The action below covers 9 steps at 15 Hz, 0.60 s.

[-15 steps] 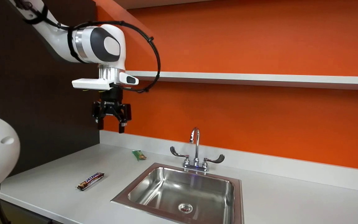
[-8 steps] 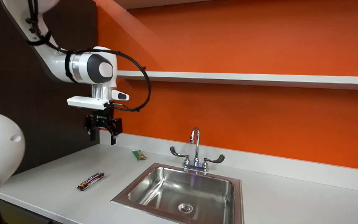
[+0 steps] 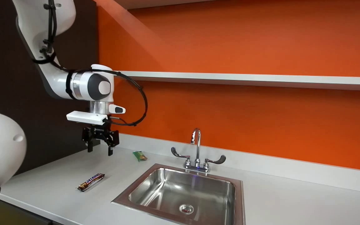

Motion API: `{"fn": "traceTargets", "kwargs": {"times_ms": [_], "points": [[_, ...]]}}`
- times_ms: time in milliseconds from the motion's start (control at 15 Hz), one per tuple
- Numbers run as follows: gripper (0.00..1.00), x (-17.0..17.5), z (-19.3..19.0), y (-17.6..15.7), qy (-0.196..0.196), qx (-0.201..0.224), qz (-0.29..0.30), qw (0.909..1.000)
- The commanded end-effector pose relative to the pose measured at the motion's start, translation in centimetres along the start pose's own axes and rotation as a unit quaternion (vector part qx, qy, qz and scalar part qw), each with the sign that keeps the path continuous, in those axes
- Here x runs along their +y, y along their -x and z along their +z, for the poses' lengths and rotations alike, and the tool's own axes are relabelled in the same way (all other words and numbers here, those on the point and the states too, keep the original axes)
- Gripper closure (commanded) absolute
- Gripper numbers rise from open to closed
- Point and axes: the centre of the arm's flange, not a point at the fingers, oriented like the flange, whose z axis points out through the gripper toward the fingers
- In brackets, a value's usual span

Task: Put the snickers bar inside the sink

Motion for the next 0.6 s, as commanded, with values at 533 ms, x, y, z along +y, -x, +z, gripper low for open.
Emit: {"fn": "traceTargets", "kwargs": {"times_ms": [533], "points": [[0.00, -4.6, 7.3, -1.9, 0.020, -0.043, 0.008, 0.9988]]}}
